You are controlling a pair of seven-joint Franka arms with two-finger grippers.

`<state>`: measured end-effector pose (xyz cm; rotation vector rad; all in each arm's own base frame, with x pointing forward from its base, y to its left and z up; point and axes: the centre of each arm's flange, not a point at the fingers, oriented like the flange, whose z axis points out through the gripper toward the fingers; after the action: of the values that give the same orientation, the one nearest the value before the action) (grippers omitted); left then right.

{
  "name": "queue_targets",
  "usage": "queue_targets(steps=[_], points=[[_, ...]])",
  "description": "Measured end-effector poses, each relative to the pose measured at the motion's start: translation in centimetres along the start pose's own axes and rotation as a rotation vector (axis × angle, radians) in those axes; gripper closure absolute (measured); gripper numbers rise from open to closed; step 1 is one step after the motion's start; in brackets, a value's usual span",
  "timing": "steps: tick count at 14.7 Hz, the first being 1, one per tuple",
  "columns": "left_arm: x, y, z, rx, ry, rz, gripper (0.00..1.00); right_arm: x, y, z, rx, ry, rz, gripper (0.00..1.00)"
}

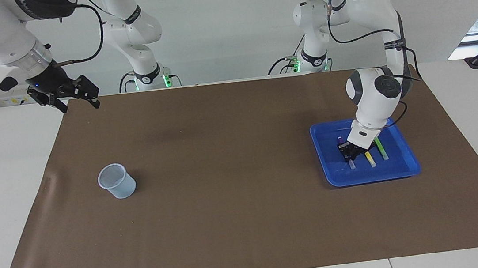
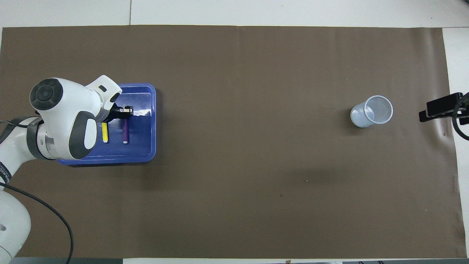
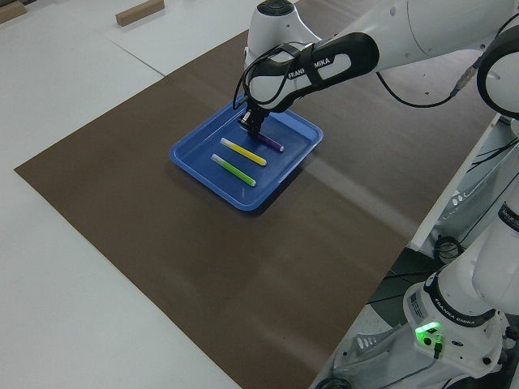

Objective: Transfer and insert pens with both arms
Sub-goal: 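Lift the purple pen with the left gripper while the right gripper approaches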

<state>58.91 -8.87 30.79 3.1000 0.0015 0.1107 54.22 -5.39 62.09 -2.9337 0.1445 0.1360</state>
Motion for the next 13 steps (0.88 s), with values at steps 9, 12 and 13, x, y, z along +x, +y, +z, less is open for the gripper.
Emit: queue_targets(steps=[9, 12, 13], points=[[2.1, 2.8, -10.4, 0.006, -0.046, -0.283, 0.83, -0.5, -2.6, 1.2, 0.159, -0.027, -0.029, 0.00], [2.0, 7.8, -14.9, -0.030, -0.055, -0.461, 0.83, -0.8, -4.3, 2.0, 0.156, -0.046, -0.059, 0.00], [2.0, 9.7, -16.2, -0.068, -0.061, -0.534, 0.83, -0.9, -4.5, 2.1, 0.156, -0.048, -0.063, 0.00]])
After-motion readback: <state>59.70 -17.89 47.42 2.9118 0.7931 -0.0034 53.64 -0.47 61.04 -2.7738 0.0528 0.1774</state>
